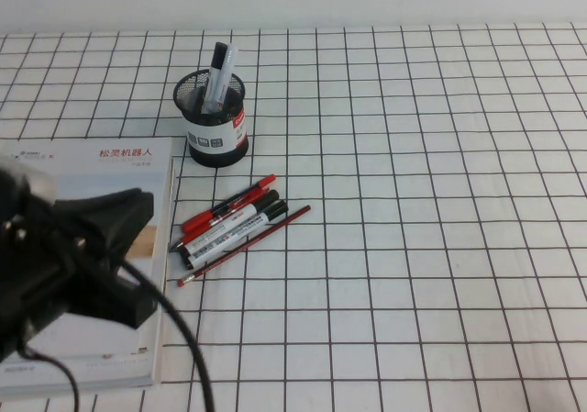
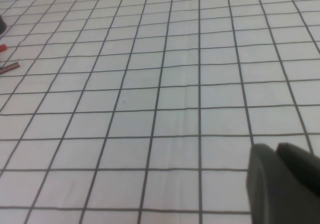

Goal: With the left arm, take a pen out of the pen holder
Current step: 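Take a marker out of the pen holder and lay it on the table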

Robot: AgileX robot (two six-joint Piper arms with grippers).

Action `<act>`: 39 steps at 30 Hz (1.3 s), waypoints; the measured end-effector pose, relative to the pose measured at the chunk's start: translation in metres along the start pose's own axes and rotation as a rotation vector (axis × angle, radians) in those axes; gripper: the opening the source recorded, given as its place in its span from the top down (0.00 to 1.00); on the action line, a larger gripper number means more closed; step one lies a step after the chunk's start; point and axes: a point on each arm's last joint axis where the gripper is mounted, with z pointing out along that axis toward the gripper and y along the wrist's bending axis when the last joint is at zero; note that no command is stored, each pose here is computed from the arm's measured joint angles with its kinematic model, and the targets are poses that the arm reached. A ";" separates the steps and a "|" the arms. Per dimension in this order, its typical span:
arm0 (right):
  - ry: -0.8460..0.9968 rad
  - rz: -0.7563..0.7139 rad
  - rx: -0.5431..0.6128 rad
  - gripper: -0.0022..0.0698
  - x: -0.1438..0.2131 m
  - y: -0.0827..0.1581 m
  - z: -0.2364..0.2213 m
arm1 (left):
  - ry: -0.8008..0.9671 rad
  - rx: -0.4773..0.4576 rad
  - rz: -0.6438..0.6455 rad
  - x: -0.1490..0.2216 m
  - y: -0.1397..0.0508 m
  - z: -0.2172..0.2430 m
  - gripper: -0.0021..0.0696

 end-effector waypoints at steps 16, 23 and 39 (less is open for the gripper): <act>0.000 0.000 0.000 0.99 0.000 0.000 0.000 | -0.014 -0.005 0.027 0.035 0.000 -0.022 0.97; 0.000 0.000 0.000 0.99 0.000 0.000 0.000 | -0.018 -0.015 0.110 0.035 0.001 -0.023 0.97; 0.000 0.000 0.000 0.99 0.000 0.000 0.000 | -0.299 -0.400 0.080 0.104 0.027 -0.078 0.97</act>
